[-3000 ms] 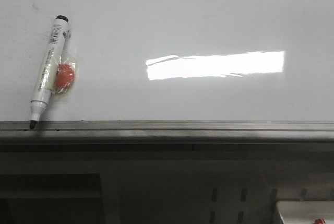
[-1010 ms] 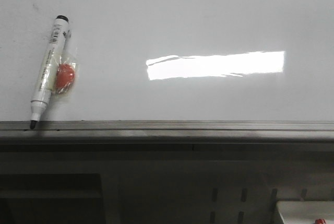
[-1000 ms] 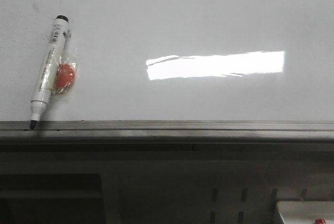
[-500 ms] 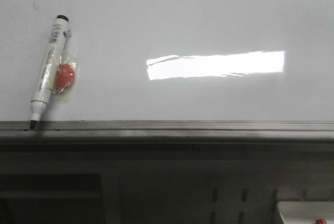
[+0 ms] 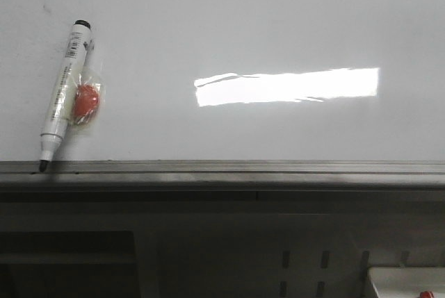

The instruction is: Write number 4 on whiteboard

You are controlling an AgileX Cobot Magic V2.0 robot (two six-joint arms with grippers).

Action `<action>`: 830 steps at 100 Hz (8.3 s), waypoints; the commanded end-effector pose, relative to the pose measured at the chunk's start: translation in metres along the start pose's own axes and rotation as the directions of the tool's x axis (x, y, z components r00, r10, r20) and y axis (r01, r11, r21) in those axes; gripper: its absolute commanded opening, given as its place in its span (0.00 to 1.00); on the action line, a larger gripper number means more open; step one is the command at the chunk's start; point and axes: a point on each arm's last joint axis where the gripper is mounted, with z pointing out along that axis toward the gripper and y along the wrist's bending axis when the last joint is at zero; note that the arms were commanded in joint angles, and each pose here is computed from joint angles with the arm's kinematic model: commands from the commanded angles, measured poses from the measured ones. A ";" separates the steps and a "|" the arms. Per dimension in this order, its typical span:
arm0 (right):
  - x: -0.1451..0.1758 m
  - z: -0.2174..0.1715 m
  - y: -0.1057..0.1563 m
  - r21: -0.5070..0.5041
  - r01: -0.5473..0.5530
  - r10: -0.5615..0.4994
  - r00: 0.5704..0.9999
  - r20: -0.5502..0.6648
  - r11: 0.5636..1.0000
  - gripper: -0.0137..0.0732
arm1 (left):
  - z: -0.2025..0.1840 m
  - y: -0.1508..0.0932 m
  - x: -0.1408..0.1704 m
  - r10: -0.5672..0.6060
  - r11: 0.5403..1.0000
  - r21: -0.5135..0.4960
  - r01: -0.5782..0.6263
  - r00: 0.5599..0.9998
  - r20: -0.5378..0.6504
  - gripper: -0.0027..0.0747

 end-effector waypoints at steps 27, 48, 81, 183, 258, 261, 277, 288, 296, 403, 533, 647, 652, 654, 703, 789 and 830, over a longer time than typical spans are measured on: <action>-0.062 0.013 0.012 -0.006 -0.026 0.027 0.998 0.059 1.000 0.08 | 0.013 0.000 -0.022 0.021 1.000 0.004 -0.021 0.999 0.044 0.10; -0.067 0.015 0.013 -0.012 -0.022 0.023 0.992 0.123 1.000 0.08 | 0.024 -0.001 -0.023 -0.033 0.999 0.022 0.031 0.995 0.095 0.69; -0.057 0.017 0.011 0.008 0.009 -0.009 1.000 0.024 1.000 0.08 | 0.045 -0.041 -0.031 -0.031 0.938 0.347 -0.028 0.986 0.164 0.66; -0.057 0.017 0.011 0.009 0.009 -0.009 1.000 0.016 1.000 0.08 | 0.080 -0.132 0.013 -0.072 0.782 0.550 0.293 0.919 -0.388 0.02; -0.112 0.028 0.139 -0.658 0.126 -0.375 0.892 -0.252 0.743 0.44 | 0.046 -0.135 -0.017 0.301 0.475 0.771 -0.425 0.901 0.311 0.01; -0.114 0.029 0.147 -0.674 0.127 -0.385 0.889 -0.249 0.728 0.55 | 0.045 -0.136 -0.018 0.297 0.467 0.771 -0.433 0.898 0.324 0.01; -0.121 0.030 0.178 -0.745 0.155 -0.455 0.864 -0.216 0.649 0.75 | 0.043 -0.137 -0.020 0.278 0.453 0.773 -0.445 0.894 0.352 0.01; -0.123 0.027 0.197 -0.794 0.180 -0.489 0.856 -0.165 0.581 0.66 | 0.043 -0.137 -0.020 0.276 0.449 0.773 -0.448 0.892 0.357 0.01; -0.124 0.026 0.207 -0.811 0.186 -0.492 0.859 -0.139 0.554 0.61 | 0.043 -0.138 -0.020 0.277 0.446 0.773 -0.451 0.891 0.360 0.01; -0.120 0.047 0.237 -0.805 0.338 -0.568 0.823 0.001 0.488 0.08 | 0.046 -0.133 -0.019 0.300 0.494 0.763 -0.416 0.906 0.299 0.56; -0.110 0.107 0.255 -0.734 0.327 -0.547 0.834 -0.072 0.595 0.08 | 0.037 -0.062 -0.048 0.080 0.855 0.500 -0.135 0.988 0.130 0.51; -0.148 0.095 0.236 -0.695 0.369 -0.517 0.856 -0.005 0.617 0.08 | 0.037 -0.062 -0.049 0.074 0.854 0.502 -0.135 0.987 0.139 0.51; -0.146 0.099 0.237 -0.692 0.369 -0.516 0.857 -0.006 0.620 0.08 | 0.037 -0.062 -0.049 0.074 0.854 0.502 -0.135 0.987 0.139 0.51; -0.145 0.100 0.238 -0.692 0.369 -0.518 0.855 -0.010 0.621 0.08 | 0.037 -0.062 -0.049 0.074 0.854 0.502 -0.135 0.987 0.139 0.51; -0.101 0.098 0.237 -0.734 0.308 -0.598 0.784 -0.165 0.606 0.08 | 0.037 -0.063 -0.048 0.091 0.852 0.501 -0.153 0.985 0.146 0.51; -0.119 0.047 0.279 -0.849 0.294 -0.598 0.801 -0.032 0.440 0.08 | 0.038 -0.124 -0.027 0.292 0.517 0.743 -0.426 0.903 0.314 0.51; -0.120 0.047 0.280 -0.850 0.294 -0.595 0.803 -0.029 0.438 0.08 | 0.041 -0.123 -0.021 0.342 0.522 0.740 -0.424 0.899 0.275 0.01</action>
